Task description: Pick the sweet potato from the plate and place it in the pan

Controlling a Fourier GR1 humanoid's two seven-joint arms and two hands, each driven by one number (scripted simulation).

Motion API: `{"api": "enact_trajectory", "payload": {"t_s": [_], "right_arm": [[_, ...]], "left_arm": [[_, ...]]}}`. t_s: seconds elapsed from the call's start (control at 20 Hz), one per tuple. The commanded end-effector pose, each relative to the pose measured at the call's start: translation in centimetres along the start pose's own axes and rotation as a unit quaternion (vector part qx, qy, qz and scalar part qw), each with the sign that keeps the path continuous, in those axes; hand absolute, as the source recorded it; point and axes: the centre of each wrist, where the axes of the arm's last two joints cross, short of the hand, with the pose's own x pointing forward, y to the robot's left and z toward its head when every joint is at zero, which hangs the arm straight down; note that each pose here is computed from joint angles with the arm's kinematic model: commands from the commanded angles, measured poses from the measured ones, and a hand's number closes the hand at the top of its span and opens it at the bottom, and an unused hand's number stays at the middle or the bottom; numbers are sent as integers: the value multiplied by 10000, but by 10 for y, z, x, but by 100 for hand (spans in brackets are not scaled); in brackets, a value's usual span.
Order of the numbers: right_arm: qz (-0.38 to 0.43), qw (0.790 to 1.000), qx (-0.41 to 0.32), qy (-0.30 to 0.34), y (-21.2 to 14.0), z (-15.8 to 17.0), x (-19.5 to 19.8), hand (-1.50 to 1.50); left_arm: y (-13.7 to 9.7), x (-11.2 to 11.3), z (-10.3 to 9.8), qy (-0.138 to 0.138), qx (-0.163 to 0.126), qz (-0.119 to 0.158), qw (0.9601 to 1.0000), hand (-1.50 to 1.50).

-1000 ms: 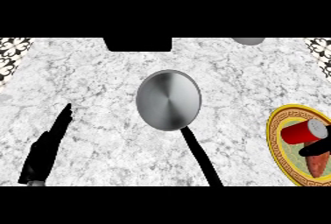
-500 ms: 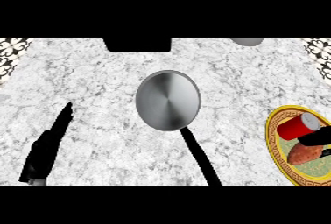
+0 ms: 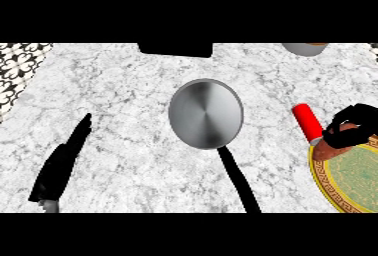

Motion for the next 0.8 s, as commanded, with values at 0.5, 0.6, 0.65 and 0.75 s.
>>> {"api": "enact_trajectory", "payload": {"t_s": [0.5, 0.6, 0.65, 0.75], "right_arm": [[1650, 8113, -2801, -4860, -55, 58, 103, 150], [1533, 7923, -2873, -5160, -40, 37, 109, 150], [1393, 7917, -2762, -5269, -51, 35, 123, 150], [1335, 7839, -2497, -5526, -28, 24, 156, 150]], "left_arm": [[-8, 7, -14, -23, 1, 1, 10000, 0], [-10, -2, -4, 34, -20, -65, 10000, 0], [-12, 6, -9, -17, -27, 49, 10000, 0], [1, 3, -15, 12, 73, 28, 10000, 0]]}}
